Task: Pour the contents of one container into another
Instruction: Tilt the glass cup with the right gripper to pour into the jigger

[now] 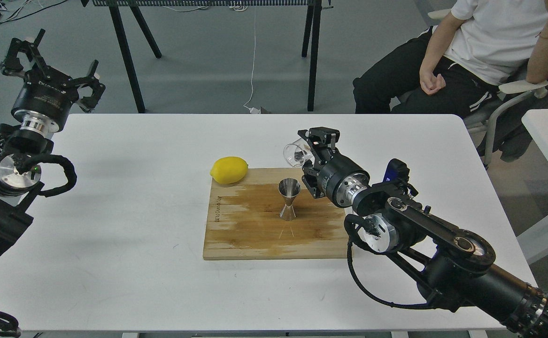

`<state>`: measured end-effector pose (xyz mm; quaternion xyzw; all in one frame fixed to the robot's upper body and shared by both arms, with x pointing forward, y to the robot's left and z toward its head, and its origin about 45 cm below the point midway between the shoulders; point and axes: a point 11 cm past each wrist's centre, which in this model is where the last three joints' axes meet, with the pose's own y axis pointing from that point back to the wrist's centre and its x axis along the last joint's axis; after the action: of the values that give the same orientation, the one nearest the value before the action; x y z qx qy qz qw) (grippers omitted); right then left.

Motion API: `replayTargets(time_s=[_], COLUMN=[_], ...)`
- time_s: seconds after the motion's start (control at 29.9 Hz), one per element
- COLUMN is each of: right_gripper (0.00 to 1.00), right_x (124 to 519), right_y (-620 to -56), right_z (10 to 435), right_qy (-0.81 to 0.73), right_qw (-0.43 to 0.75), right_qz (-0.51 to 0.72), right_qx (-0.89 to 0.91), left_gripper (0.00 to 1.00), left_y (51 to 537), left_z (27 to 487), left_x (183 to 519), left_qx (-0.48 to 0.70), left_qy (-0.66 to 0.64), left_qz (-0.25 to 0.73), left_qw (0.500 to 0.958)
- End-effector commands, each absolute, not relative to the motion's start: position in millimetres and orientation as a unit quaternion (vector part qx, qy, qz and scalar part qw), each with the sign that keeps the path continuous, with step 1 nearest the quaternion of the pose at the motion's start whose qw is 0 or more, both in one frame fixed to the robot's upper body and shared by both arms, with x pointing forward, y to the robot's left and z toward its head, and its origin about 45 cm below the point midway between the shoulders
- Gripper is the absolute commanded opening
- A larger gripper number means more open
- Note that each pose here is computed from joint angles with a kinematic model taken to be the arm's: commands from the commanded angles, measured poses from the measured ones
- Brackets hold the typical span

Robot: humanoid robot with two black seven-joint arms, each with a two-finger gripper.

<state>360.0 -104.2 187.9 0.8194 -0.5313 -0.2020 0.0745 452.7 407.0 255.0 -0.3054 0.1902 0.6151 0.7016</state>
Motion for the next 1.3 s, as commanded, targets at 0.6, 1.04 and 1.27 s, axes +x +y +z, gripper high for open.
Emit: replayTargets(time_s=[0.6,1.04,1.27], right_gripper=[0.38,0.37,0.37], right_x=[355.9,355.3,348.8], right_y=[-102.0,-102.9,-100.1], right_z=[177.6,169.5,157.8], right_qy=[-0.528,-0.528,-0.52], right_qw=[0.118,0.137,0.16], right_qz=[-0.128,-0.088,-0.06], right_qx=[0.831,0.834,0.837], left_gripper=[1.0,1.0,1.0], left_y=[410.9,411.0,410.3], left_z=[256.3,256.4,256.1], left_x=[451.8,451.8,451.9], left_qx=[-0.304,-0.305,-0.305], left_qy=[0.187,0.187,0.188], left_qz=[0.618,0.618,0.617], left_qw=[0.701,0.7,0.7])
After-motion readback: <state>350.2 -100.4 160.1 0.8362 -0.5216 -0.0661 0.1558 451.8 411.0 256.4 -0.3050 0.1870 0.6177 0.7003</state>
